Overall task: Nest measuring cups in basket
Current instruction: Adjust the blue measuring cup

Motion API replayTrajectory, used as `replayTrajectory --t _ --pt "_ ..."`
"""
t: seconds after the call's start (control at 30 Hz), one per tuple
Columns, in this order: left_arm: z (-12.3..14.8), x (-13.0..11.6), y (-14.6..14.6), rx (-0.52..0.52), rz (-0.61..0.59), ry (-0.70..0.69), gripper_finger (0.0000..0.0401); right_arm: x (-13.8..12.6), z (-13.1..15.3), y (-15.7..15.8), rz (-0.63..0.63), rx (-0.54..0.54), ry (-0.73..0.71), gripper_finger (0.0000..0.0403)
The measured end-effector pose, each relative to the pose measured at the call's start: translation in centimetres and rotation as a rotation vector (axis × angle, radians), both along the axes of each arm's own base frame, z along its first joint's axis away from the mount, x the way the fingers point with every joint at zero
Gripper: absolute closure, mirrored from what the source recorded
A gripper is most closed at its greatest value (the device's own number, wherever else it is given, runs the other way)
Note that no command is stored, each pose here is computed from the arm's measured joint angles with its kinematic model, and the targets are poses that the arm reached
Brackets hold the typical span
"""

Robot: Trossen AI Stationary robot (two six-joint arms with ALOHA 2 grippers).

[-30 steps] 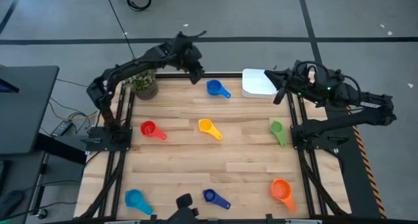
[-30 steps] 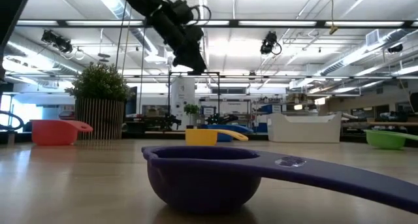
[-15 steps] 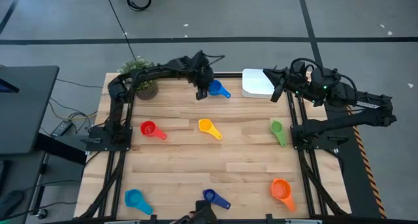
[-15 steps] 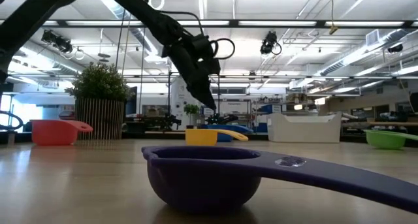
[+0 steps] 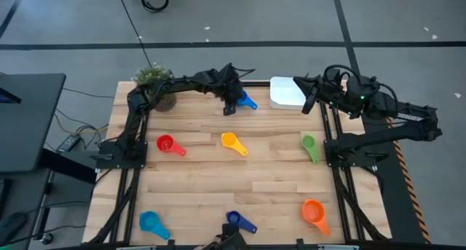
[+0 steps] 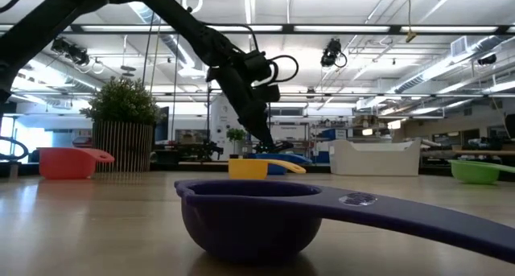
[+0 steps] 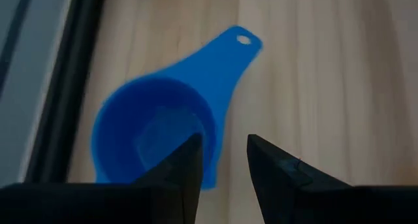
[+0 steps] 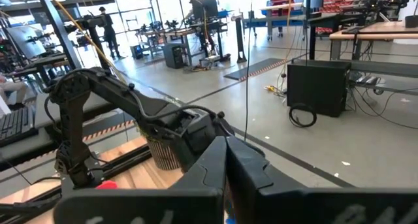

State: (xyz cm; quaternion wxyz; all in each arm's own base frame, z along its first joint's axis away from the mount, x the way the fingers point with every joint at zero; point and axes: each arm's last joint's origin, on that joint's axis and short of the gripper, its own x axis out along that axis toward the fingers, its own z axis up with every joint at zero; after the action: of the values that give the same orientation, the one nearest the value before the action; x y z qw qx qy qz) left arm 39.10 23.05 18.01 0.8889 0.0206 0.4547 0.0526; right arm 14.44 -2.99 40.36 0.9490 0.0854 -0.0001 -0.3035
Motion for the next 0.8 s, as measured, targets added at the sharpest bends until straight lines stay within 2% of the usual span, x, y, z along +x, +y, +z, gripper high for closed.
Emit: replayTrajectory --t 0.23,0.63,0.8 --pt "-1.1 -0.5 0.4 -0.032 0.01 0.048 0.0273 0.0 0.3 0.0 0.0 -0.004 -0.031 0.0387" --pt "-2.9 -0.3 0.7 -0.02 -0.024 0.085 0.0275 0.0 0.5 0.0 -0.001 -0.014 -0.054 0.0387" --pt "-3.1 -0.4 0.8 -0.017 -0.014 0.107 0.0313 0.0 0.5 0.0 -0.001 -0.015 -0.053 0.0387"
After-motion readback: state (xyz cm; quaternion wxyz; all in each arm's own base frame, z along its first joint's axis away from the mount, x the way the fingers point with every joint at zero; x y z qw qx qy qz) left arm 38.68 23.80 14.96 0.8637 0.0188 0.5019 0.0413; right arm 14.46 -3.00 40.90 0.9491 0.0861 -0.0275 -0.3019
